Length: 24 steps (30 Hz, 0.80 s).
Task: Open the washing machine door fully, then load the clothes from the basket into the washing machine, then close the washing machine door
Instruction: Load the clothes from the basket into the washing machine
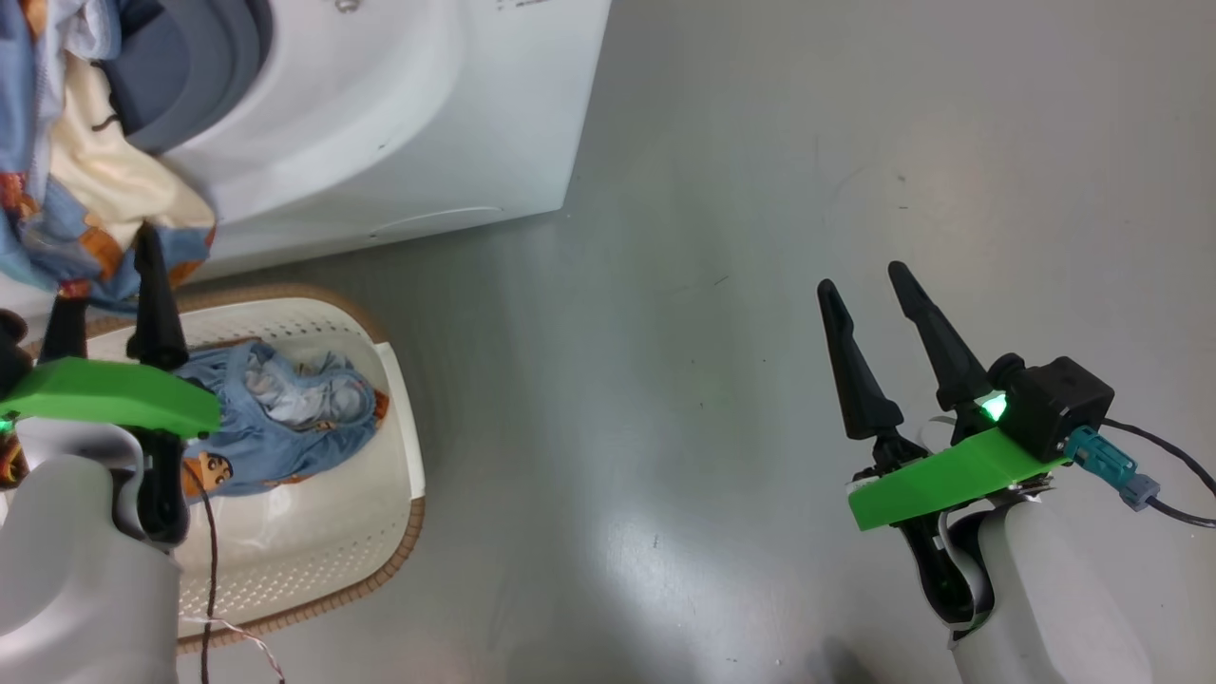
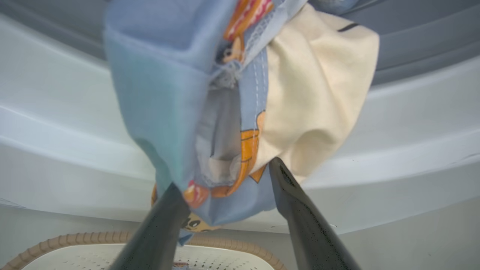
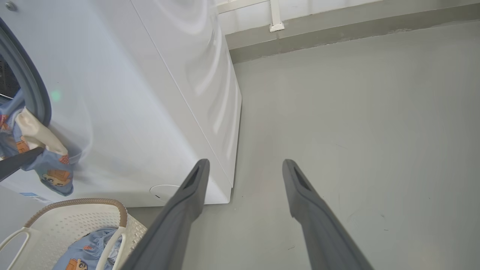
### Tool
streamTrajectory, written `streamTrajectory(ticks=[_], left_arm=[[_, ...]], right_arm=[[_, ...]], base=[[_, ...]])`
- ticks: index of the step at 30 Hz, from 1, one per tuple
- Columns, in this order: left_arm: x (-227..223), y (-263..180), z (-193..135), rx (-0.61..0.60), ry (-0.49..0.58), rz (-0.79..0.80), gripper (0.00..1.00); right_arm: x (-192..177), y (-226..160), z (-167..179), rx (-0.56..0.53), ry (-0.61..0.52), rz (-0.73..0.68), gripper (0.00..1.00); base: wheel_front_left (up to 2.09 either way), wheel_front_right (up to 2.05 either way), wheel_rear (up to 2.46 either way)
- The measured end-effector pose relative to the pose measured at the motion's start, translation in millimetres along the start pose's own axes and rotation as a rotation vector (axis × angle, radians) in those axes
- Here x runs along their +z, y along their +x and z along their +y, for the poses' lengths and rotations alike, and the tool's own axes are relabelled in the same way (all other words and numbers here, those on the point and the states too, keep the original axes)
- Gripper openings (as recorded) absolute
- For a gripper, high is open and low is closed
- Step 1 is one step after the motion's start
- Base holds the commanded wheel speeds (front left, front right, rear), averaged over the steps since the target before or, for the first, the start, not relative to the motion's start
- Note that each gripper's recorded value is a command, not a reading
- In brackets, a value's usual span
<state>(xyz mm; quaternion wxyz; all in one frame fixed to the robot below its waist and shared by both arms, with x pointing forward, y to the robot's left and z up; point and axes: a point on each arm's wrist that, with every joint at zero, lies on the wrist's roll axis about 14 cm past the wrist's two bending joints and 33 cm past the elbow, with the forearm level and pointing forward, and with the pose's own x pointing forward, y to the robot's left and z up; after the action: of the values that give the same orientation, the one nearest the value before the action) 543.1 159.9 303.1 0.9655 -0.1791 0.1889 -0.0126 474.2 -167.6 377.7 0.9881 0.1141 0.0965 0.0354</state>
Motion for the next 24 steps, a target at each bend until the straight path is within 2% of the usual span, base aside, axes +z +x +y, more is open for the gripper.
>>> streamTrajectory(ticks=[1, 2, 7, 15, 24], left_arm=[[0, 2, -1, -0.004, 0.003, 0.002, 0.38], [1, 2, -2, -0.010, 0.011, 0.004, 0.00], [13, 1, -6, -0.027, 0.040, -0.025, 0.00], [72, -14, -15, -0.061, 0.148, -0.195, 0.00], [127, -15, -40, -0.124, 0.230, -0.343, 0.00]], right_arm=[[0, 0, -1, -0.003, 0.000, 0.000, 1.00], [1, -1, -1, -0.005, 0.003, -0.001, 1.00], [5, -1, 0, -0.003, 0.007, -0.011, 1.00], [14, -1, 11, 0.025, 0.020, -0.031, 1.00], [18, -2, 18, 0.039, 0.030, -0.040, 1.00]], base=[[0.00, 0.00, 0.00], [0.00, 0.00, 0.00], [0.00, 0.00, 0.00], [0.00, 0.00, 0.00], [0.00, 0.00, 0.00]])
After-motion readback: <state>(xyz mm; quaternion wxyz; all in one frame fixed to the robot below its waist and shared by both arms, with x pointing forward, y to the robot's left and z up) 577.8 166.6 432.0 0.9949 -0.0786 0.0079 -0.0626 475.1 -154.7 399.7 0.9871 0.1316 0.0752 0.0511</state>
